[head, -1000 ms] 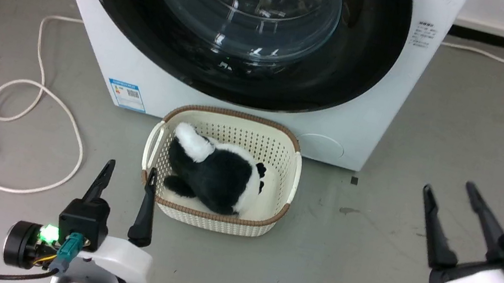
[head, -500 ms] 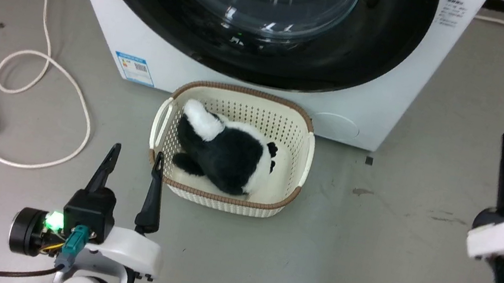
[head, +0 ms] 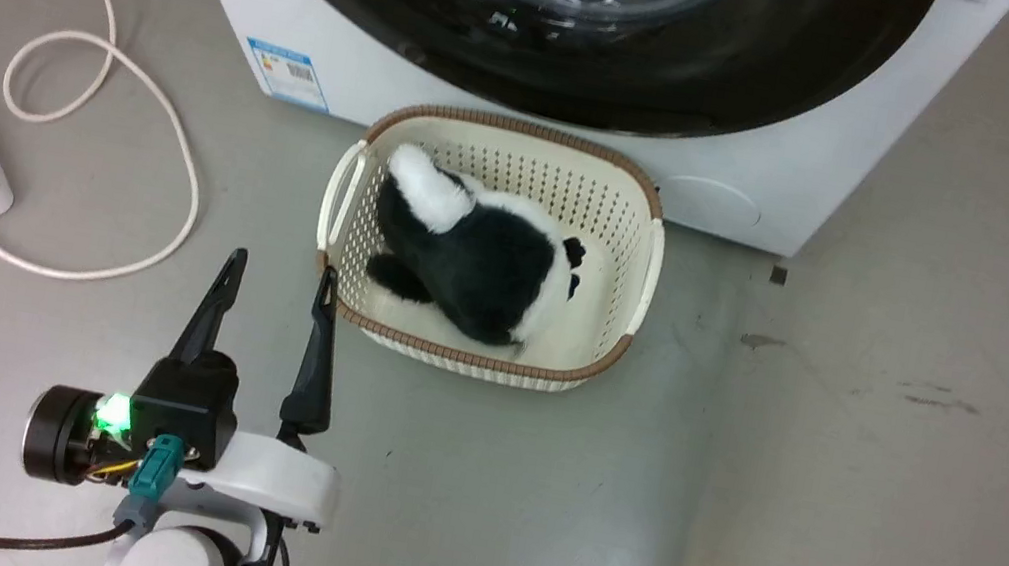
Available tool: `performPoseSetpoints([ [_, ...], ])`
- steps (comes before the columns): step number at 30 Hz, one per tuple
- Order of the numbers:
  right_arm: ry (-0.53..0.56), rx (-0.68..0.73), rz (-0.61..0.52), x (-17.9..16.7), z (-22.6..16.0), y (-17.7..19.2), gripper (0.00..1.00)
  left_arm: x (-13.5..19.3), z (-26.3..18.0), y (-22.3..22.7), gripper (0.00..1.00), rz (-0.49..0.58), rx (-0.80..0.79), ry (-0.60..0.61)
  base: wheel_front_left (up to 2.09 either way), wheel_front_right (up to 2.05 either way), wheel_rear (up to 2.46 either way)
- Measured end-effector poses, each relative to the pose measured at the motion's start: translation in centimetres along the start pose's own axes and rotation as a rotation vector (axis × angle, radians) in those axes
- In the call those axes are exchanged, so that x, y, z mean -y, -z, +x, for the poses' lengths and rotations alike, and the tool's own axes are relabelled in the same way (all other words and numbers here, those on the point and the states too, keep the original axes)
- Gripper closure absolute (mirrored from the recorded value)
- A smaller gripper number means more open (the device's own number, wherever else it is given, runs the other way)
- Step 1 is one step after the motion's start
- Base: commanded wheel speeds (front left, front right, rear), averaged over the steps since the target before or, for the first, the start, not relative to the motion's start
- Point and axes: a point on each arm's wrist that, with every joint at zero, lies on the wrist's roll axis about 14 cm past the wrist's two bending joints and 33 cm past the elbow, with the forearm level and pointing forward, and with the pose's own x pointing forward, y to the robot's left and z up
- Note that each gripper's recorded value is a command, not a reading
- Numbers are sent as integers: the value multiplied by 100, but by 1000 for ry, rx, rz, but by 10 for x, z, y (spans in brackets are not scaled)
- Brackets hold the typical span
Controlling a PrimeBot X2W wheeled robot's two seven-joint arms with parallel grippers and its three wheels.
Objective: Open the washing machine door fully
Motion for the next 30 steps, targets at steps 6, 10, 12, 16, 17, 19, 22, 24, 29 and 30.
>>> performPoseSetpoints([
  [6,18,-72,111,8,27,9,100,-2,6,6,0,6,-5,-10,0,0,0],
  [10,26,-116,181,12,45,15,100,-1,10,10,0,10,-8,-12,0,0,0],
  [12,30,-149,213,13,52,21,100,-2,12,11,0,13,-5,-18,0,0,0],
  [16,37,-200,290,16,69,29,100,-3,14,14,0,18,-5,-27,0,0,0],
  [17,36,-209,305,16,74,29,100,-3,14,15,0,19,-8,-27,0,0,0],
  [19,31,-231,337,14,83,30,100,-4,15,17,0,22,-9,-34,0,0,0],
  [22,18,-277,393,9,97,35,100,-4,17,19,0,26,-8,-37,0,0,0],
  [24,12,-311,432,6,104,39,100,-6,17,21,0,30,-12,-44,0,0,0],
  [29,-12,-363,511,-1,124,41,100,-9,18,26,0,38,-17,-57,0,0,0],
  [30,-17,-373,526,-2,127,41,100,-9,20,26,0,40,-16,-59,0,0,0],
])
